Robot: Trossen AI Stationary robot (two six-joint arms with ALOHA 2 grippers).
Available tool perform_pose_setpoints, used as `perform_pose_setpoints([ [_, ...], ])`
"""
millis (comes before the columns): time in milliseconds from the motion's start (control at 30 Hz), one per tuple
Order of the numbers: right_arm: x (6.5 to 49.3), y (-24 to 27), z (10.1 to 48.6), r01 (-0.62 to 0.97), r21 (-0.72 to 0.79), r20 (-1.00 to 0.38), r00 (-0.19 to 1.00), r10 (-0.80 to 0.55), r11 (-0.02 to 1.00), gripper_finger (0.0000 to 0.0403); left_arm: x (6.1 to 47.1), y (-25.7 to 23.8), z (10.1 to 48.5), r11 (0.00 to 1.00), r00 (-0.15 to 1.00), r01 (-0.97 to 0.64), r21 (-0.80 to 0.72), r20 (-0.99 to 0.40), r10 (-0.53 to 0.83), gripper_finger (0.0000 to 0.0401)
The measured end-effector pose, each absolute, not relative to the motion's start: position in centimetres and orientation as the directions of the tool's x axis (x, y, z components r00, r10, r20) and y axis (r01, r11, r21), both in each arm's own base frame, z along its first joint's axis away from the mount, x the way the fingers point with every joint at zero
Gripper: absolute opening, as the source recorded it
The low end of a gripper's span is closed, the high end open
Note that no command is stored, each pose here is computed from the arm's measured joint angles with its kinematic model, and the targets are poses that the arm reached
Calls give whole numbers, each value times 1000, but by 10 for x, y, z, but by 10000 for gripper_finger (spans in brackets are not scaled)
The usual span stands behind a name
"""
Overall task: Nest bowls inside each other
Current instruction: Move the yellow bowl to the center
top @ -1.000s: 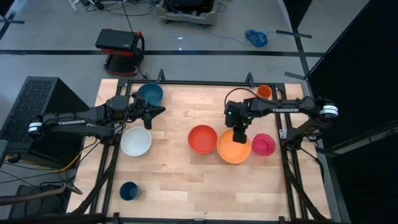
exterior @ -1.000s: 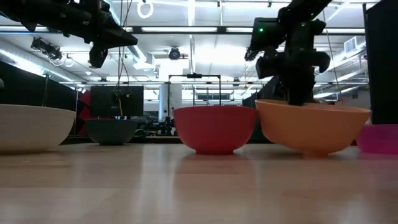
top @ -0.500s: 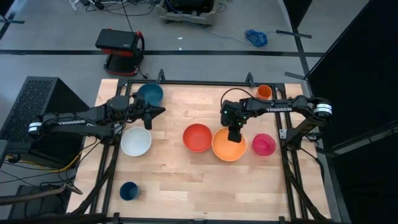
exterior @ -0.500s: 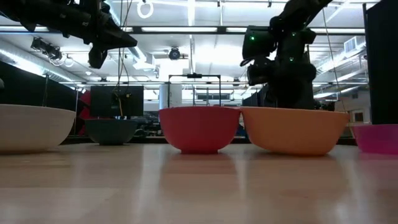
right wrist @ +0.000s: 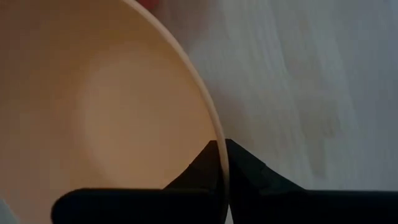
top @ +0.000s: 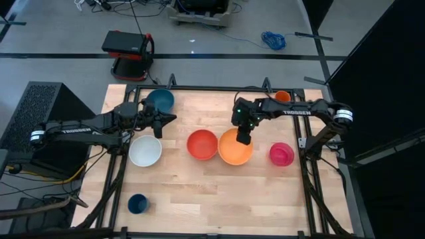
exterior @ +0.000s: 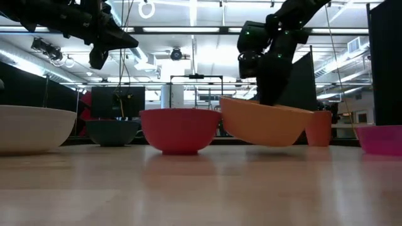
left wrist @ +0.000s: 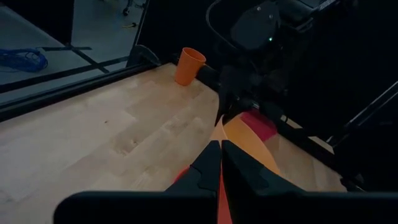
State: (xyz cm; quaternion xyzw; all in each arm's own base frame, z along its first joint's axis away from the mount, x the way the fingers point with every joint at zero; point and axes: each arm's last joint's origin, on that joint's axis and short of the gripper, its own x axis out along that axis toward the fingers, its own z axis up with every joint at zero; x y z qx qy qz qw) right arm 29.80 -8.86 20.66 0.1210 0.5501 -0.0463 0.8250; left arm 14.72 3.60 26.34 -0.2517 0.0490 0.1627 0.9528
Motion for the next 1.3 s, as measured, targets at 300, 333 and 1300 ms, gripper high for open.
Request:
perform_pose_setpoints([
  [300, 314, -88, 188, 191, 202, -929, 348, 126, 961, 0, 147, 36, 264, 821, 944, -331, -465, -167, 286, 2],
  [333, 314, -88, 187, 190, 208, -929, 345, 133, 960, 0, 147, 36, 264, 821, 944, -331, -465, -167, 286, 1],
  [1300, 314, -86, 185, 149, 262, -921, 333, 201, 954, 54, 147, 36, 263, 820, 942, -335, -463, -176, 285, 3],
])
